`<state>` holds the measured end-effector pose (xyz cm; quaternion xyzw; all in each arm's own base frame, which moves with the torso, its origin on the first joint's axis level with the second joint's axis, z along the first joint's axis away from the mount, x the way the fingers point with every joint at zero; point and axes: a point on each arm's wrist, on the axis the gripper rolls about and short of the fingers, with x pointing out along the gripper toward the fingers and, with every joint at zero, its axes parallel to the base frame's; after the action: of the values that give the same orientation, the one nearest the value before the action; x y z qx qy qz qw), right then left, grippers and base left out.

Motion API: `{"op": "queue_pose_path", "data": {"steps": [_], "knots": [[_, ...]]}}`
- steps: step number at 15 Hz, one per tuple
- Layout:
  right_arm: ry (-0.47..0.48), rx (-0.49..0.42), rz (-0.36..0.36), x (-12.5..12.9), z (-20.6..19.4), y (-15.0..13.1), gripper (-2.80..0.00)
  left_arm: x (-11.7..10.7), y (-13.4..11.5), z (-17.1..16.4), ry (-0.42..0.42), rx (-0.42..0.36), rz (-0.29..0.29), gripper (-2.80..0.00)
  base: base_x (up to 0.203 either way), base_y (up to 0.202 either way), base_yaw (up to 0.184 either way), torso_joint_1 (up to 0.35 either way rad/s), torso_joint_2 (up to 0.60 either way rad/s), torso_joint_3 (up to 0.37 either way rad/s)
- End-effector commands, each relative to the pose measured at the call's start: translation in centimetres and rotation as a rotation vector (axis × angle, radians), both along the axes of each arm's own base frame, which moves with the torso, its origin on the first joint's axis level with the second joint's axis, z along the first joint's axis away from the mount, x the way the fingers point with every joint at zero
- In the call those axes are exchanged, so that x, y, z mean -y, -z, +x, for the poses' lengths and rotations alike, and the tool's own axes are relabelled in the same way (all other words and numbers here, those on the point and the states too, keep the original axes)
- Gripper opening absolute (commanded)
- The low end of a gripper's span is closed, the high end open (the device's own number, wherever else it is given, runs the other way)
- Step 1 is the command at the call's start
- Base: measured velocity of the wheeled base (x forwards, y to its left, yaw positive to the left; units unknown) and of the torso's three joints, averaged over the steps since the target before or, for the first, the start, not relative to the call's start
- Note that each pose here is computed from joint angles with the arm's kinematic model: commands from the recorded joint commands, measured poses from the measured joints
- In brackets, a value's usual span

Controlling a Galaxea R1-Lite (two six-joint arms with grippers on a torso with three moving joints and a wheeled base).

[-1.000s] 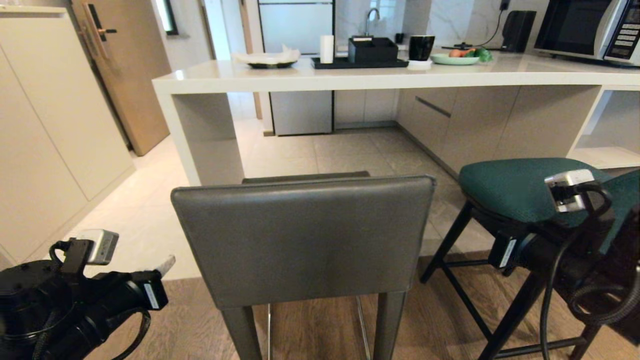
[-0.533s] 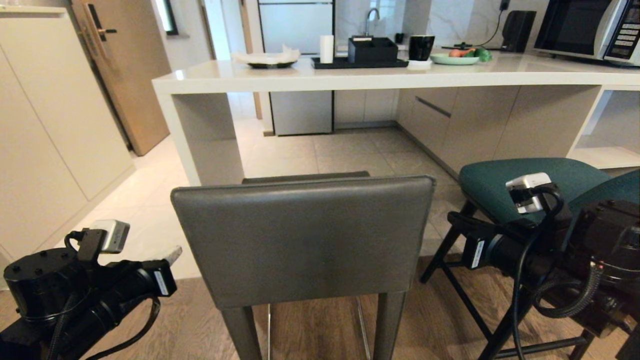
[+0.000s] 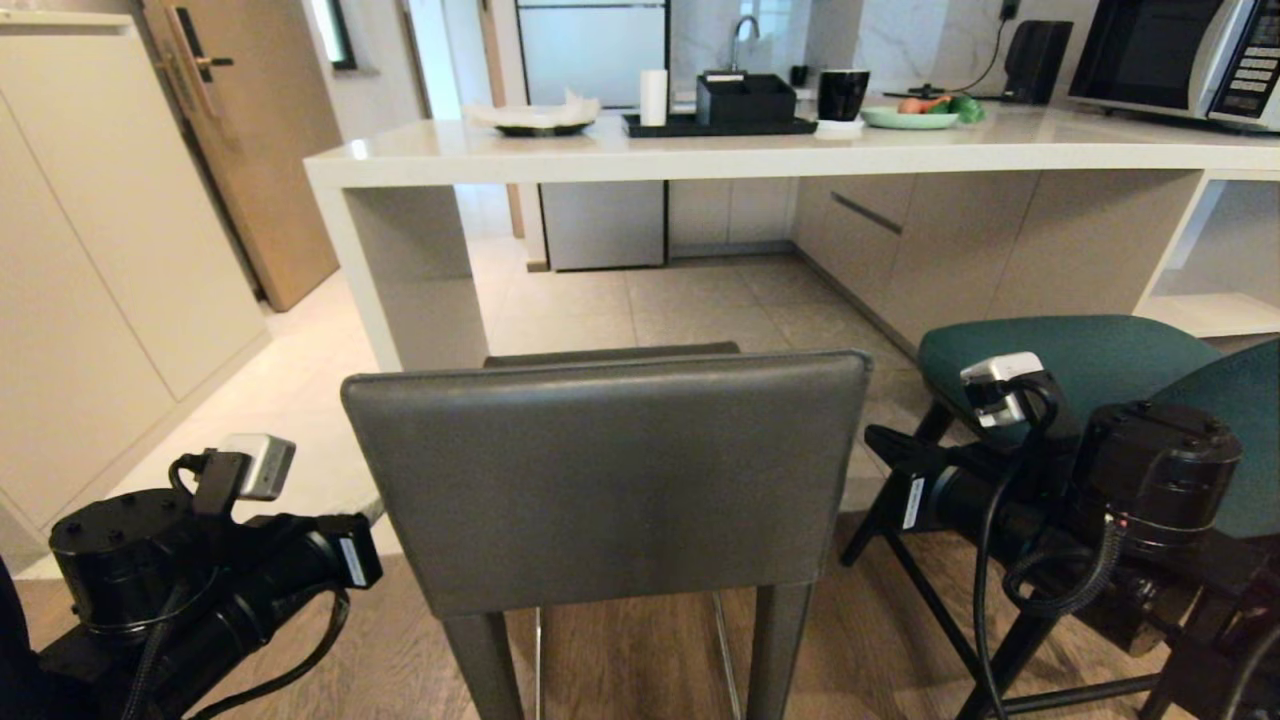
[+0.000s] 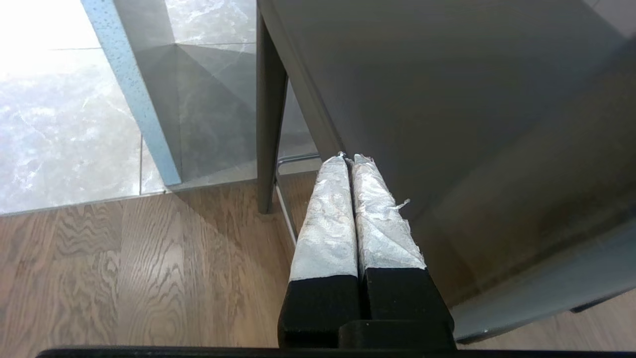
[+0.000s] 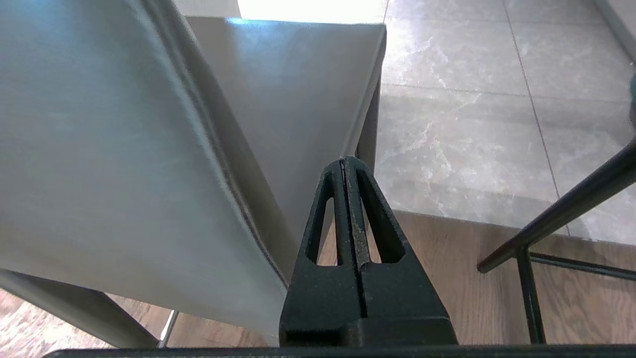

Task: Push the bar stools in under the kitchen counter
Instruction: Push the gray chair back under the dining table

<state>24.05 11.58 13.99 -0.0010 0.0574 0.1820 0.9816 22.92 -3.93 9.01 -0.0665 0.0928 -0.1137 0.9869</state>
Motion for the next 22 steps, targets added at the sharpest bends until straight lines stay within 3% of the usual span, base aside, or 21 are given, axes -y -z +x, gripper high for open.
{"op": "queue_pose_path", "data": {"steps": [1,22], "knots": [[0.000,-0.007,-0.004,-0.4,0.7,0.4,-2.80,0.2,0.4,0.7,0.004,-0.004,0.001,-2.80,0.000,0.000,0.000,0.000,0.00,0.000],[0.061,0.018,-0.010,-3.5,8.2,3.2,-2.80,4.4,2.7,2.8,0.149,-0.054,0.011,-2.80,0.000,0.000,0.000,0.000,0.00,0.000]]}}
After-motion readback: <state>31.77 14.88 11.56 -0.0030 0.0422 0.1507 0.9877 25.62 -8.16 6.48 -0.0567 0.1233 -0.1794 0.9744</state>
